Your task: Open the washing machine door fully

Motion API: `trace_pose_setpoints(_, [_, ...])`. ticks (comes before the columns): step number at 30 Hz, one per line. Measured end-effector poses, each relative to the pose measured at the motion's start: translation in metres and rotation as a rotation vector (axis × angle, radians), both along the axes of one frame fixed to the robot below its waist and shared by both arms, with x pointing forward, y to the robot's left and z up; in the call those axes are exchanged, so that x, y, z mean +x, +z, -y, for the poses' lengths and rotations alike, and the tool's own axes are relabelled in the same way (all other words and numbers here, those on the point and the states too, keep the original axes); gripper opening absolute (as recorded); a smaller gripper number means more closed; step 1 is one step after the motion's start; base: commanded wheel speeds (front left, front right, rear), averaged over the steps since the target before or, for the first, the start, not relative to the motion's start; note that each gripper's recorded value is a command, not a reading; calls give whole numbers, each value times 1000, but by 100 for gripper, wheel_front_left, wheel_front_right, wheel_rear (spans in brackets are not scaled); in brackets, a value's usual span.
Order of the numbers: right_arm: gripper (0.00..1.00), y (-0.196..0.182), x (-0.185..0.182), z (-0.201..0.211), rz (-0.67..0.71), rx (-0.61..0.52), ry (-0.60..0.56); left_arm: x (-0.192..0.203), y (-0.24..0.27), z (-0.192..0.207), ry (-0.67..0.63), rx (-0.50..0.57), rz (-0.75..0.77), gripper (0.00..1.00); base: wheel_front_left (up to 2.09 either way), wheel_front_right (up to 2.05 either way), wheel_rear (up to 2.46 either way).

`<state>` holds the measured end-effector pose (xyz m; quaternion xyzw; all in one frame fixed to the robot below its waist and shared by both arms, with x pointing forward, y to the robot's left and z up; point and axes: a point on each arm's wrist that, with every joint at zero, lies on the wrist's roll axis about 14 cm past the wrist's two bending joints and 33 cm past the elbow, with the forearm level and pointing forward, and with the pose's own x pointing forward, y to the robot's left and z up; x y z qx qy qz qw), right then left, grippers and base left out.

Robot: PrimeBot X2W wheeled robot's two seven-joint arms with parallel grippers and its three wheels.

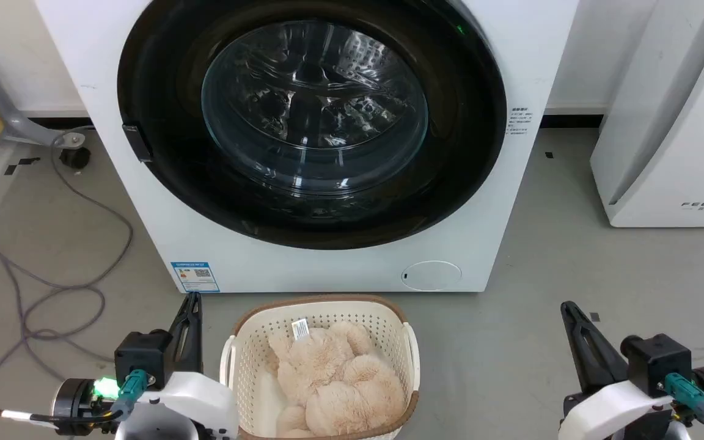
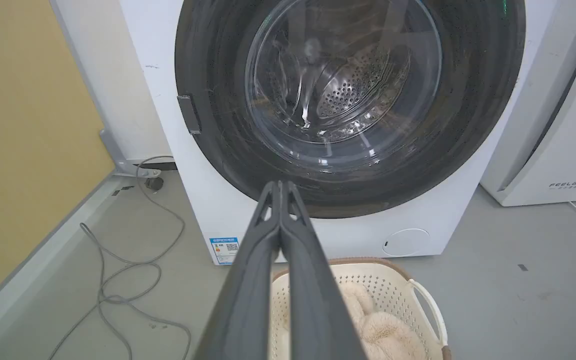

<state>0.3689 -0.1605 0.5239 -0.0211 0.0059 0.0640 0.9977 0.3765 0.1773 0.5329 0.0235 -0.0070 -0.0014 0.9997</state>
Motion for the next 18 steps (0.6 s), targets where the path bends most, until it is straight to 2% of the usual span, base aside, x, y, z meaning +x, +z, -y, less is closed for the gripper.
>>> trace_pose_setpoints(18, [0, 0, 0, 0, 0, 0, 0, 0, 0, 0, 0, 0, 0, 0, 0, 0, 0])
